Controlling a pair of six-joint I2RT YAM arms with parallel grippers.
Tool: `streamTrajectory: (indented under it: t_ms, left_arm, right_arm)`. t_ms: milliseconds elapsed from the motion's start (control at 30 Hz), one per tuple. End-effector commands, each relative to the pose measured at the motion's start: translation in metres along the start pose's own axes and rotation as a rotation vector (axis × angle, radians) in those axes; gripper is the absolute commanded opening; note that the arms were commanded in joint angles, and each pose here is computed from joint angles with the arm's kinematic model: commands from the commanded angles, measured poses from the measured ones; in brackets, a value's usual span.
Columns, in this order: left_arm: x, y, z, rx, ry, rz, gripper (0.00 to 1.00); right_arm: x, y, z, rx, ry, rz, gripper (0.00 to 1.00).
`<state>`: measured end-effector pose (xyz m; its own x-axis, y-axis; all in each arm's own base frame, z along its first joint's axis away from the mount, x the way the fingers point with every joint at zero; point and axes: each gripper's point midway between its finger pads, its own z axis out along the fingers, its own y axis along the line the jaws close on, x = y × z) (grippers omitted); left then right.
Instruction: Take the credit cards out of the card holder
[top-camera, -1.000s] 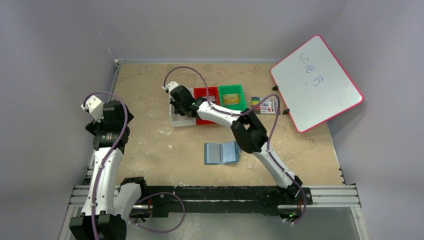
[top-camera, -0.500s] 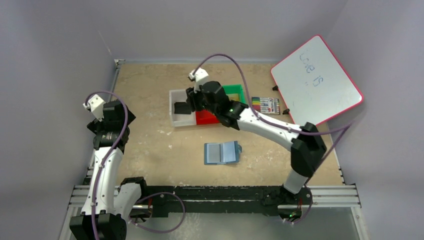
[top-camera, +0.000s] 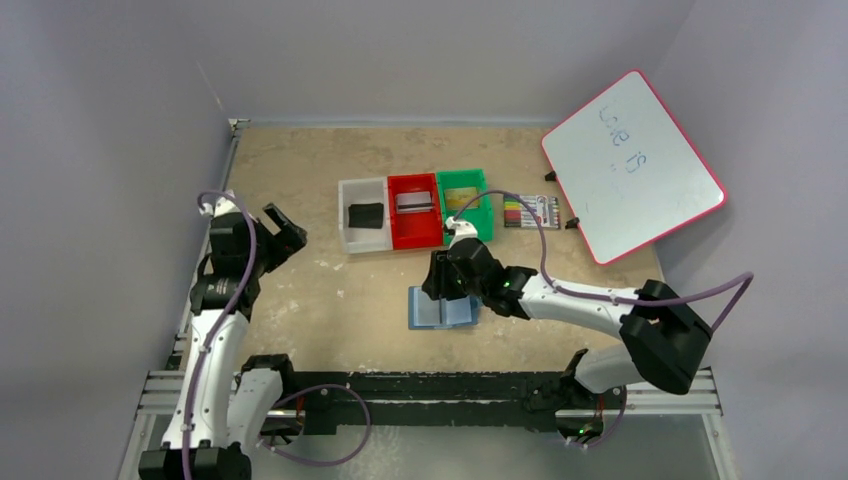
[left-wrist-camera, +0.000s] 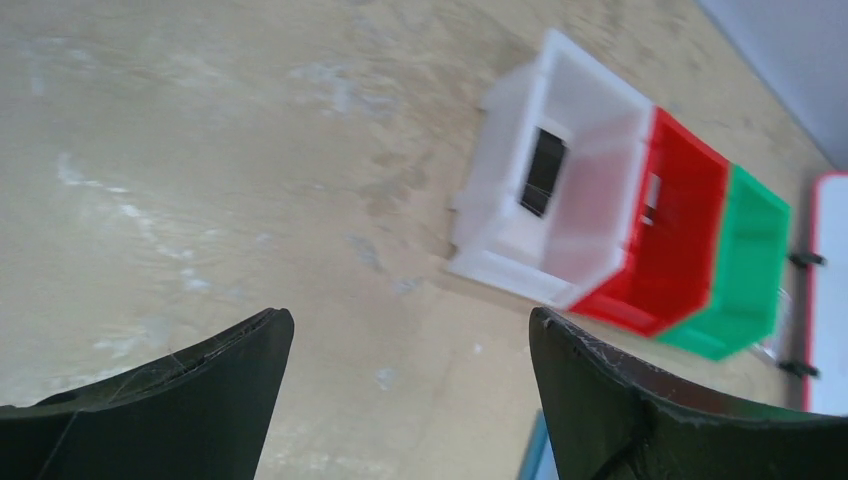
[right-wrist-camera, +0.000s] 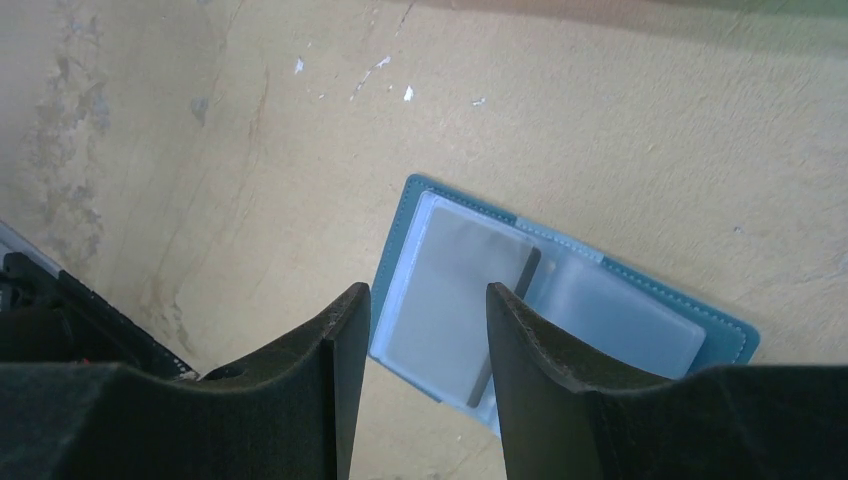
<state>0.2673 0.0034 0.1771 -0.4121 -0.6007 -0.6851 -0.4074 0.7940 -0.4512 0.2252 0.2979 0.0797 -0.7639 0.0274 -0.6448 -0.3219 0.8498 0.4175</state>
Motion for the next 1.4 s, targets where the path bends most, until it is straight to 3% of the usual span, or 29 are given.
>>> streamTrajectory:
  t_ms: [0, 267, 500, 1000, 1367]
  left_arm:
    - [0.013, -0.065, -0.024, 0.301, 0.054, 0.010, 0.88]
    - [0.090, -0.105, -0.024, 0.402, 0.166, 0.013, 0.79]
    - [0.130, -0.116, -0.021, 0.321, 0.181, 0.151, 0.77]
    - [0.126, -0.089, -0.015, 0.184, 0.095, 0.121, 0.77]
    - [0.123, -0.086, -0.016, 0.168, 0.087, 0.138, 0.77]
  right_arm:
    - [-0.005, 0.004, -0.009, 0.003, -0.034, 0.071, 0.49]
    - [0.014, -0.004, -0.001, 0.006, 0.008, 0.048, 0.50]
    - [0.015, -0.009, 0.007, 0.053, 0.033, -0.007, 0.52]
    - [0.026, -0.005, 0.016, 0.172, 0.067, -0.121, 0.56]
    - [0.060, -0.035, 0.031, 0.359, 0.150, -0.177, 0.54]
